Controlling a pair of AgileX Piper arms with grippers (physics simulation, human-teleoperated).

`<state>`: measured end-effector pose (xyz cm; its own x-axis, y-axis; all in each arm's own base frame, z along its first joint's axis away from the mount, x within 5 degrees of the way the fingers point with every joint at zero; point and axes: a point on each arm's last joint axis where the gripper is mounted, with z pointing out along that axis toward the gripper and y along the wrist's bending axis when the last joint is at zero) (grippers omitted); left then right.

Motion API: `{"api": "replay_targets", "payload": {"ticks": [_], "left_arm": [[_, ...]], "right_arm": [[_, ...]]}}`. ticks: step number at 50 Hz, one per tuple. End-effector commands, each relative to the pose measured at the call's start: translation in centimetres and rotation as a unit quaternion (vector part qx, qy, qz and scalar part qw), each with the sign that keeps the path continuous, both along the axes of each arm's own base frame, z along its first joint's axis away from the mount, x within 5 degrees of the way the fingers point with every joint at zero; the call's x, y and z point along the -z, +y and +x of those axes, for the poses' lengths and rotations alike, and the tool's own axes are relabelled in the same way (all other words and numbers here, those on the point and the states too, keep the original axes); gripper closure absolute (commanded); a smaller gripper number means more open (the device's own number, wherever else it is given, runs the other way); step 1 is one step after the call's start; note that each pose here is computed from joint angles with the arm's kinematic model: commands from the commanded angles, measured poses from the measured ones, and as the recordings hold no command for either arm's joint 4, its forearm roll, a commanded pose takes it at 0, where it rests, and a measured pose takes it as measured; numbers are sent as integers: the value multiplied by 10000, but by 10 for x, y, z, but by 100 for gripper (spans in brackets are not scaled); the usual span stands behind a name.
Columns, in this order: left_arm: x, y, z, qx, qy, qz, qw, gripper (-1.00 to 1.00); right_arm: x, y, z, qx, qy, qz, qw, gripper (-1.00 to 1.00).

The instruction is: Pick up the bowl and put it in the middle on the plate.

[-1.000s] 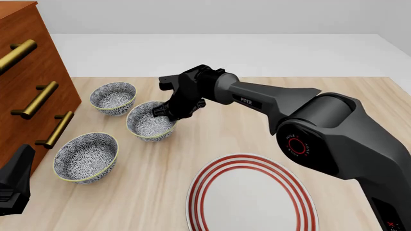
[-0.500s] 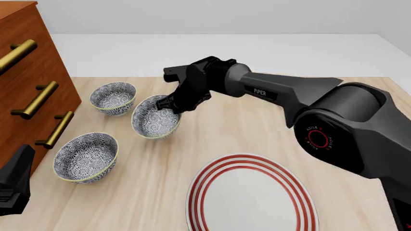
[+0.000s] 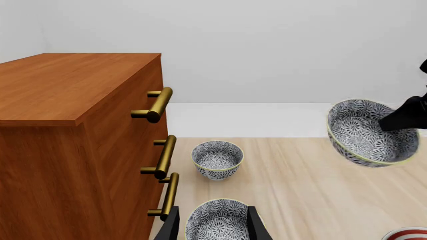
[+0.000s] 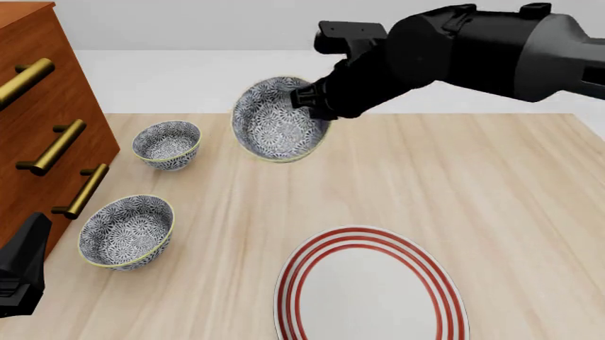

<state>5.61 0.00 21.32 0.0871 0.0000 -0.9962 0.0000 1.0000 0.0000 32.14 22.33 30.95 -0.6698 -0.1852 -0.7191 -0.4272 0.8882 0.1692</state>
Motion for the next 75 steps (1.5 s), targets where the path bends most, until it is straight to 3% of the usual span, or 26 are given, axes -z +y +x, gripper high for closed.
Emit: {"api": "replay_targets", "payload": {"ticks": [1, 13, 25, 32, 39, 51, 75], "left_arm": [[0, 0, 0, 0, 0, 0, 10000, -100], [0, 0, 0, 0, 0, 0, 10000, -100], [0, 0, 0, 0, 0, 0, 10000, -100], [0, 0, 0, 0, 0, 0, 10000, -100], [0, 0, 0, 0, 0, 0, 10000, -100], [0, 0, 0, 0, 0, 0, 10000, -100], [0, 0, 0, 0, 0, 0, 10000, -100]], "right_arm": [[-27, -71, -69, 341, -274, 227, 9988, 100], [3, -115, -112, 726, -55, 154, 9972, 100], [41, -121, -131, 777, 313, 62, 9965, 100], [89, -116, -140, 727, 806, -92, 9940, 100], [115, -116, -148, 744, 1038, -154, 9917, 100], [140, -113, -156, 734, 1305, -218, 9885, 100], [154, -114, -156, 835, 1385, -198, 9866, 100]]}}
